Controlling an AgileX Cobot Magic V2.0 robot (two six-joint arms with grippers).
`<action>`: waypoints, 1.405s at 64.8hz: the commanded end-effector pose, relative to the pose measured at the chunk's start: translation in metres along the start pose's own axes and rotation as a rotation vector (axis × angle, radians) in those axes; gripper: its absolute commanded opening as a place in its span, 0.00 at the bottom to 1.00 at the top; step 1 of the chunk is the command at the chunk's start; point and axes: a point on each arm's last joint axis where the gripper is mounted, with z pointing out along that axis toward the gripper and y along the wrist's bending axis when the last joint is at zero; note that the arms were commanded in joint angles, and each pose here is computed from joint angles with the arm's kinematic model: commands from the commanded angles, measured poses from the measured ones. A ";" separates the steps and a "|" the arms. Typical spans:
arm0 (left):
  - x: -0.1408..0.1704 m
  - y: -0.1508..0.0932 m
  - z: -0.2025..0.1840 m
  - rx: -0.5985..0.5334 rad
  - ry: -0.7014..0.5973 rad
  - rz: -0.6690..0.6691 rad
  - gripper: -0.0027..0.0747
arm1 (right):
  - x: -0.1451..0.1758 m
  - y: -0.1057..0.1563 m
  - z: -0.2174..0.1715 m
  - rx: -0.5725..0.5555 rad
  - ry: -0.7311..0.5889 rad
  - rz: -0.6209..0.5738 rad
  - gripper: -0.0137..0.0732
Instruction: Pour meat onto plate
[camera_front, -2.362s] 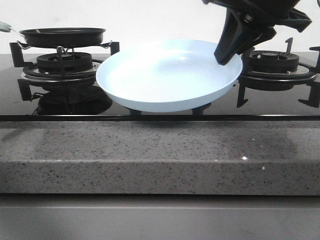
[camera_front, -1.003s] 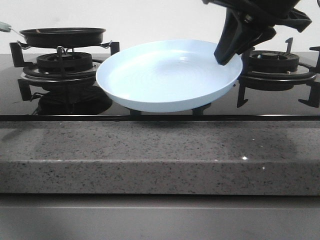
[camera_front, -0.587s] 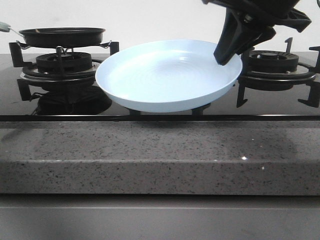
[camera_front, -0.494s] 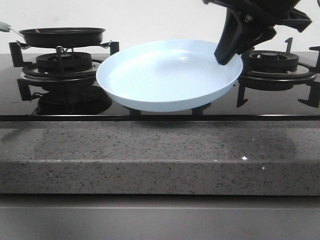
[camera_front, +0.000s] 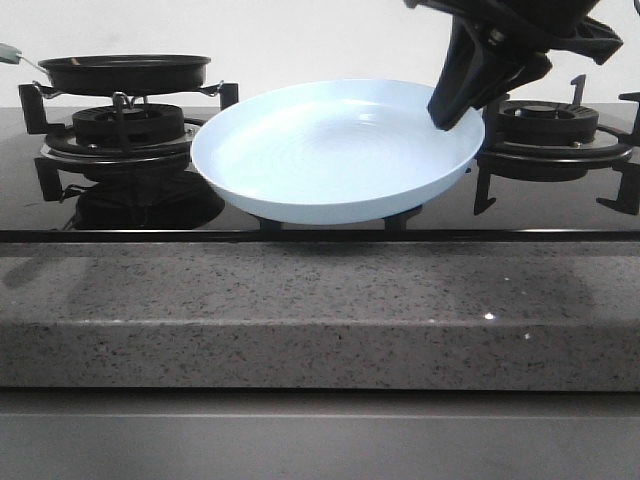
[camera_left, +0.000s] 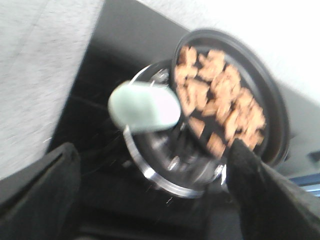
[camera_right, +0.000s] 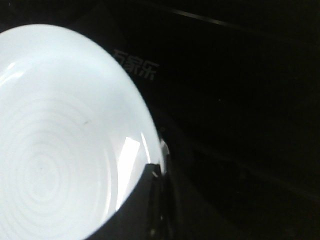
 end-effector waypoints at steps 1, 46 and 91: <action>-0.020 -0.010 -0.004 0.057 -0.100 -0.051 0.79 | -0.012 0.007 -0.021 -0.017 -0.109 -0.005 0.08; -0.030 0.010 0.059 0.192 -0.039 -0.332 0.79 | -0.012 0.007 -0.021 -0.017 -0.109 -0.005 0.08; -0.032 0.014 0.055 0.240 -0.028 -0.337 0.43 | -0.012 0.007 -0.021 -0.017 -0.109 -0.005 0.08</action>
